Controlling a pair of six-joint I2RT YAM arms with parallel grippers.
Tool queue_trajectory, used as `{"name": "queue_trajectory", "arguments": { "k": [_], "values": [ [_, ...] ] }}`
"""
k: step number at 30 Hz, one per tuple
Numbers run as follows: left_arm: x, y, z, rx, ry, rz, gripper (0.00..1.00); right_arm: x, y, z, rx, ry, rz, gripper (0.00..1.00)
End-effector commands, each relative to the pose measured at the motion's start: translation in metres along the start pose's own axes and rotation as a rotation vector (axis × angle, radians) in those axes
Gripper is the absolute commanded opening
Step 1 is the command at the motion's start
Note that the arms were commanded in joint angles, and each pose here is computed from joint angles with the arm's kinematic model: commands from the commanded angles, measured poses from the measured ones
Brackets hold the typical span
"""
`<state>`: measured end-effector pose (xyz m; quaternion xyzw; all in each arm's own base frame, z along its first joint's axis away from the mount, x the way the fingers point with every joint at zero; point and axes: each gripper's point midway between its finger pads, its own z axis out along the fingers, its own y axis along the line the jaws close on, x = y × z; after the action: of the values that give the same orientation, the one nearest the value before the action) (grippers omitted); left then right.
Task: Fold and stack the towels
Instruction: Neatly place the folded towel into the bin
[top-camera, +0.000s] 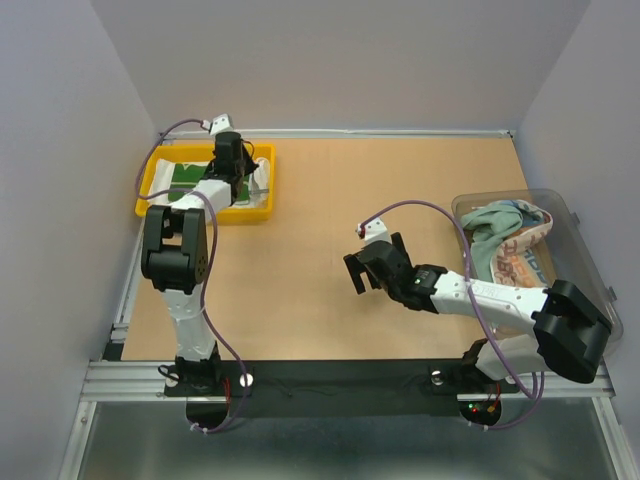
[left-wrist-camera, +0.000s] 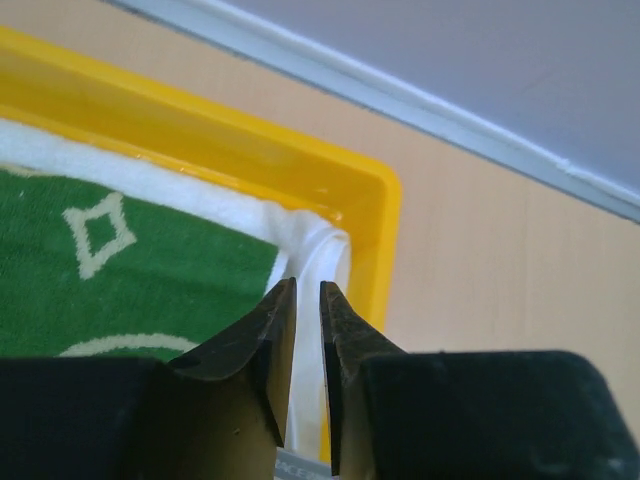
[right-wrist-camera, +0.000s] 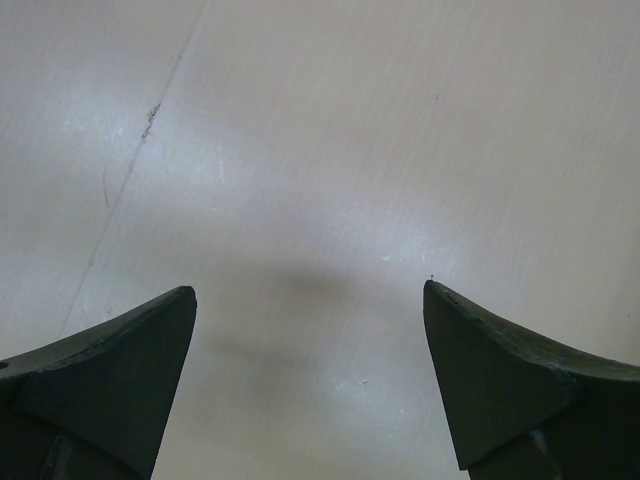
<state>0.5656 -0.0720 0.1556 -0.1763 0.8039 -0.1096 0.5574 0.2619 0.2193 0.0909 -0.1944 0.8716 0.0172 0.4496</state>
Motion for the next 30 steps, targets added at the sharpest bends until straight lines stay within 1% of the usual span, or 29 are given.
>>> {"name": "queue_trajectory", "arguments": {
  "k": [1,2,3,4,6,8,13,20,22,24,25,26,28,29,30],
  "values": [
    [0.004,0.022,0.010,-0.100,0.008,0.034,0.26,-0.014,-0.003,-0.004,0.003,-0.051,0.030,0.99],
    [0.009,0.023,0.014,-0.101,0.019,0.036,0.25,-0.015,-0.003,-0.004,0.001,-0.053,0.033,0.99],
    [0.013,0.024,0.016,-0.100,0.028,0.037,0.21,-0.014,-0.003,-0.004,0.002,-0.049,0.029,0.99],
    [0.022,0.026,0.020,-0.100,0.048,0.042,0.20,-0.014,-0.003,-0.004,0.002,-0.050,0.032,0.99],
    [0.026,0.020,0.024,-0.067,0.068,0.039,0.20,-0.012,-0.002,-0.003,0.002,-0.044,0.028,0.99],
    [0.040,0.016,0.029,-0.038,0.106,0.038,0.20,-0.013,-0.002,-0.003,0.000,-0.045,0.029,0.99],
    [0.053,-0.001,0.035,0.018,0.139,0.048,0.20,-0.016,-0.001,-0.002,0.002,-0.048,0.030,0.99],
    [0.047,-0.033,0.029,0.102,0.134,0.082,0.21,-0.028,-0.002,-0.003,0.014,-0.072,0.037,0.99],
    [0.049,-0.042,0.025,0.134,0.159,0.089,0.22,-0.037,-0.005,-0.004,0.028,-0.089,0.037,0.99],
    [0.039,-0.048,0.016,0.146,0.154,0.080,0.24,-0.046,-0.015,-0.003,0.059,-0.105,0.038,0.99],
    [0.020,-0.055,0.003,0.158,0.123,0.072,0.24,-0.056,-0.022,-0.006,0.081,-0.126,0.053,0.99],
    [0.011,-0.057,-0.005,0.160,0.105,0.066,0.25,-0.062,-0.029,-0.006,0.099,-0.135,0.066,0.99],
    [-0.004,-0.059,-0.024,0.164,0.078,0.057,0.28,-0.070,-0.056,-0.004,0.162,-0.141,0.119,0.99],
    [-0.055,-0.070,-0.081,0.191,-0.001,0.065,0.47,-0.093,-0.115,-0.013,0.307,-0.185,0.234,0.99],
    [-0.056,-0.070,-0.081,0.191,-0.002,0.065,0.47,-0.090,-0.117,-0.013,0.315,-0.174,0.229,0.99]
  ]
}}
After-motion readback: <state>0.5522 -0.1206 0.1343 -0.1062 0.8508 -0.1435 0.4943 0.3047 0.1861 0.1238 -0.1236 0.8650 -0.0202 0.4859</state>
